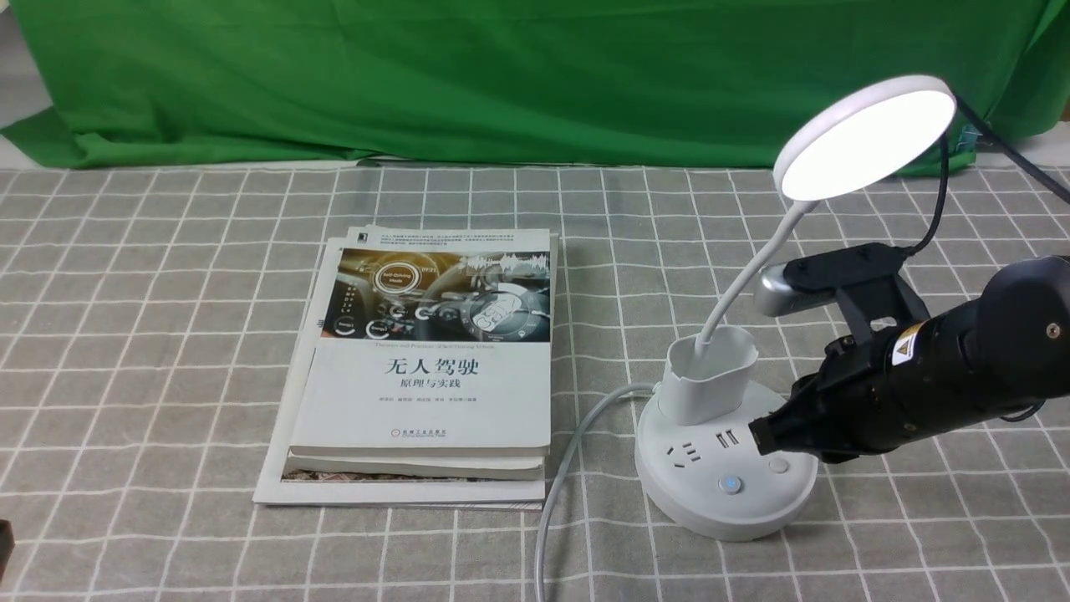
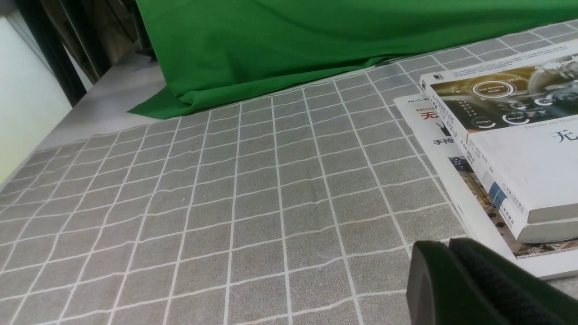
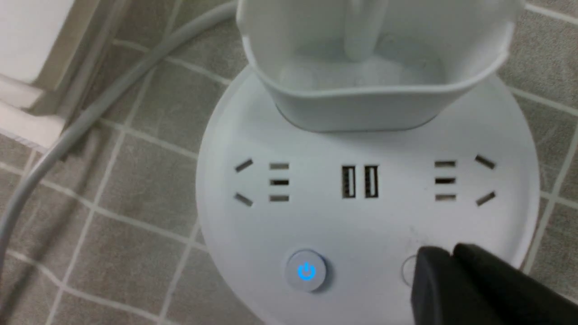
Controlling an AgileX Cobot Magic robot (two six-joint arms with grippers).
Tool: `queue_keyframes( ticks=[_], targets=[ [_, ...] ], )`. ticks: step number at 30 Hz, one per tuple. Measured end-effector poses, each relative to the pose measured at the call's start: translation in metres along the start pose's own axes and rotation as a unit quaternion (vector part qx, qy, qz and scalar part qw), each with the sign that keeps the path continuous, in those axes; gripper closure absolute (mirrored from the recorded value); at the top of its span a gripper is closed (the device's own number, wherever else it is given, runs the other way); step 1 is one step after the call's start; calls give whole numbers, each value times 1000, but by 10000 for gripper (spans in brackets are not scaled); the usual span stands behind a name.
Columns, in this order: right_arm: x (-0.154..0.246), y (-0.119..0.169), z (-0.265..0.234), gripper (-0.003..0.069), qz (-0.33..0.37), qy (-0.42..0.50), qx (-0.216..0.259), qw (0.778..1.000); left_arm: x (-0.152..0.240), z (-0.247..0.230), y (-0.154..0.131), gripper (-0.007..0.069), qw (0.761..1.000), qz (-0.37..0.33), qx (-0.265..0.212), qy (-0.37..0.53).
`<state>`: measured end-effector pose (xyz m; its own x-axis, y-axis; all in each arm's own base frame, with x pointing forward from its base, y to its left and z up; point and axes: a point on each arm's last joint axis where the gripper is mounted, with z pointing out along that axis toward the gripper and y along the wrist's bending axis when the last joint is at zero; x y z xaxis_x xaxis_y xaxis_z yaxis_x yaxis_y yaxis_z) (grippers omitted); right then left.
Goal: Turn off the desk lamp on the grey coffee tablecloth by hand.
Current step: 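Press the power button on the lamp base to turn the lamp off with the right gripper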
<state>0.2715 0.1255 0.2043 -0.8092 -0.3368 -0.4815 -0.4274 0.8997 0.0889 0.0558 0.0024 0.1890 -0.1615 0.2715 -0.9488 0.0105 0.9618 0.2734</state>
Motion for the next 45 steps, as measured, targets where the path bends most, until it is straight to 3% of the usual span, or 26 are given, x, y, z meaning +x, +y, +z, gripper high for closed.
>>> queue_keyframes(
  ticks=[6, 16, 30, 39, 45],
  targets=[
    [-1, -1, 5, 629, 0, -4, 2, 1000, 0, 0, 0, 606, 1000, 0, 0, 0],
    [4, -4, 34, 626, 6, 32, 4, 999, 0, 0, 0, 606, 1000, 0, 0, 0],
    [-1, 0, 0, 625, 1, -4, 0, 1000, 0, 0, 0, 606, 1000, 0, 0, 0],
    [9, -3, 28, 624, 6, 43, 1, 999, 0, 0, 0, 606, 1000, 0, 0, 0],
    [8, -4, 30, 621, 9, 26, 5, 1000, 0, 0, 0, 606, 1000, 0, 0, 0]
  ],
)
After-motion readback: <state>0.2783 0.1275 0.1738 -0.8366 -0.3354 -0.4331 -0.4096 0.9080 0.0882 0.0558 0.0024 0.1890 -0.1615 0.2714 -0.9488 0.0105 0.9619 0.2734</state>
